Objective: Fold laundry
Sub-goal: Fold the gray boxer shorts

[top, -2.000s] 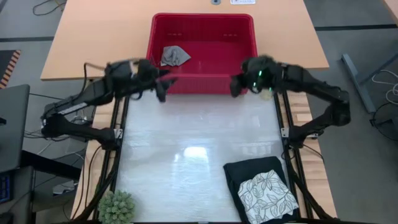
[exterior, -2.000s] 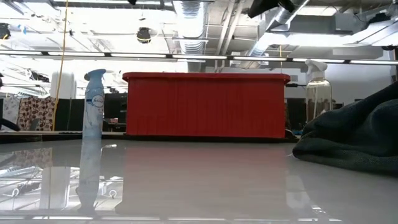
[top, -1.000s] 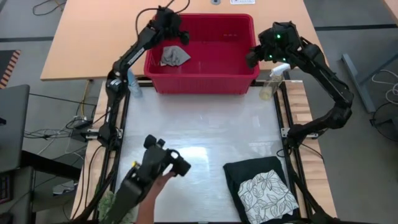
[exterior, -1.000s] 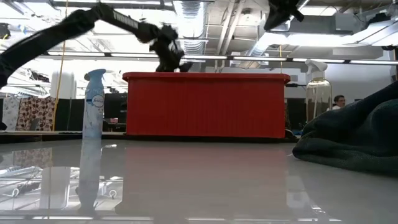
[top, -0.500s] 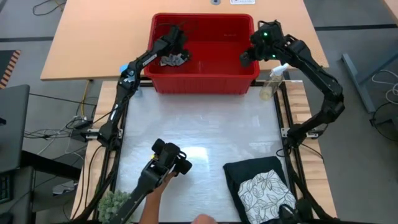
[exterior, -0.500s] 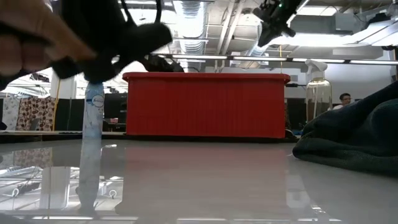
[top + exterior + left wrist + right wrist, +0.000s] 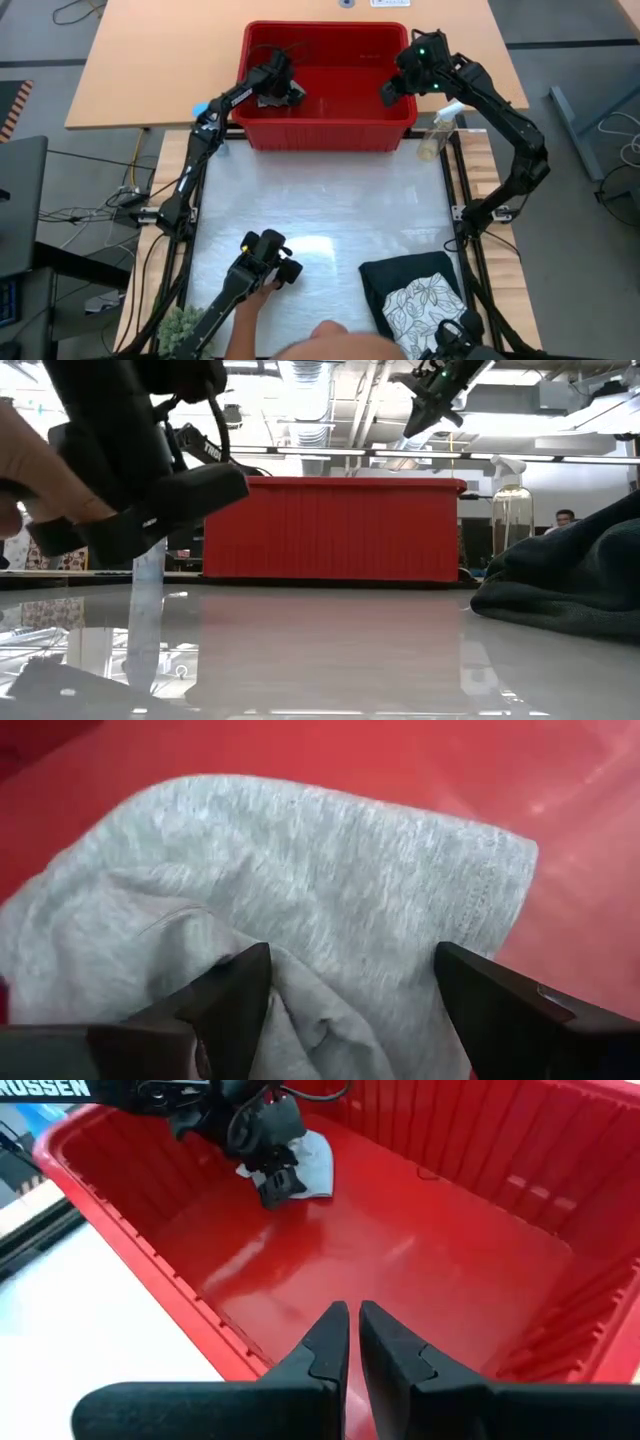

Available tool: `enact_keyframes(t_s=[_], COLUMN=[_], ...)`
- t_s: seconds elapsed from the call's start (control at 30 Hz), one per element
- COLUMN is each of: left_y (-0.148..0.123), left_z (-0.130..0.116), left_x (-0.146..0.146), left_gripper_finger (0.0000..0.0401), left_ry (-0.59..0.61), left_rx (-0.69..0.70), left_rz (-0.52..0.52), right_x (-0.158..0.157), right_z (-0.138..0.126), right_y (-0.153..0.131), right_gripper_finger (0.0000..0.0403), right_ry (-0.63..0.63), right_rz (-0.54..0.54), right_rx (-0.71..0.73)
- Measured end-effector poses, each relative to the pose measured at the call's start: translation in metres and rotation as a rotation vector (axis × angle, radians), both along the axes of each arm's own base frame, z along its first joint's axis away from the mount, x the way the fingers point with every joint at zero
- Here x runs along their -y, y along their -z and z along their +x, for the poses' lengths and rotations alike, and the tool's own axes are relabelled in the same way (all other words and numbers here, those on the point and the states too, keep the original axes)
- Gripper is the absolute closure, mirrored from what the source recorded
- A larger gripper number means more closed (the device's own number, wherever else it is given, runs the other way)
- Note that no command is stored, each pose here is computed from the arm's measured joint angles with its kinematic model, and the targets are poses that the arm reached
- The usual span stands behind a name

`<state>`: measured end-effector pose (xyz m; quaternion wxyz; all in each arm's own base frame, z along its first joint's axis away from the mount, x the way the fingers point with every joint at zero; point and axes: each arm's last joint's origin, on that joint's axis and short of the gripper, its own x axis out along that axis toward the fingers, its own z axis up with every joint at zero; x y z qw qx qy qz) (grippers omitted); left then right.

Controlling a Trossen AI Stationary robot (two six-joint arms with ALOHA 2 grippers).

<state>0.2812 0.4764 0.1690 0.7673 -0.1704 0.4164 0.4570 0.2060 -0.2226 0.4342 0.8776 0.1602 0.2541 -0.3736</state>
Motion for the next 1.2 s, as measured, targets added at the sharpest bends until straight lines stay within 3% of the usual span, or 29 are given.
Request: enact_keyframes(t_s=[0.13,0.2,0.3,0.43,0.6,0.83,0.93,1.2], left_y=[0.006,0.011,0.014,0.013,-0.009,-0.093,-0.123,-0.253], left_z=[-0.001,-0.001,-0.001,0.001,0.003,-0.003,-0.004,-0.013], left_x=[0.001,0.001,0.002,0.002,0.005,0.018,0.030,0.107], left_gripper_finger=[0.0134,0.0155,0.0229,0.0369,0.0395,0.0399,0.0399,0.0400], left_ry=[0.022,0.029,0.024,0.033,-0.009,-0.013,-0.002,0.204], left_rx=[-0.006,0.008,0.031,0.068,0.171,0.299,0.365,0.693], left_rz=[-0.043,-0.065,-0.097,-0.121,-0.118,0.040,0.057,0.129], right_x=[0.003,0.003,0.004,0.005,0.007,0.010,0.011,0.019], right_z=[-0.002,-0.002,-0.001,-0.003,-0.004,-0.006,-0.006,-0.010], right_y=[-0.001,-0.002,-0.003,-0.004,-0.004,-0.006,-0.008,-0.015], right_gripper_finger=[0.0347,0.0347,0.0347,0.0347,0.0347,0.0347,0.0347,0.0347], right_ry=[0.004,0.005,0.006,0.012,0.021,0.011,0.007,-0.043], right_rz=[-0.009,-0.013,-0.025,-0.030,-0.034,-0.074,-0.103,-0.165], right_rx=[0.014,0.018,0.028,0.032,0.035,0.024,0.035,0.081])
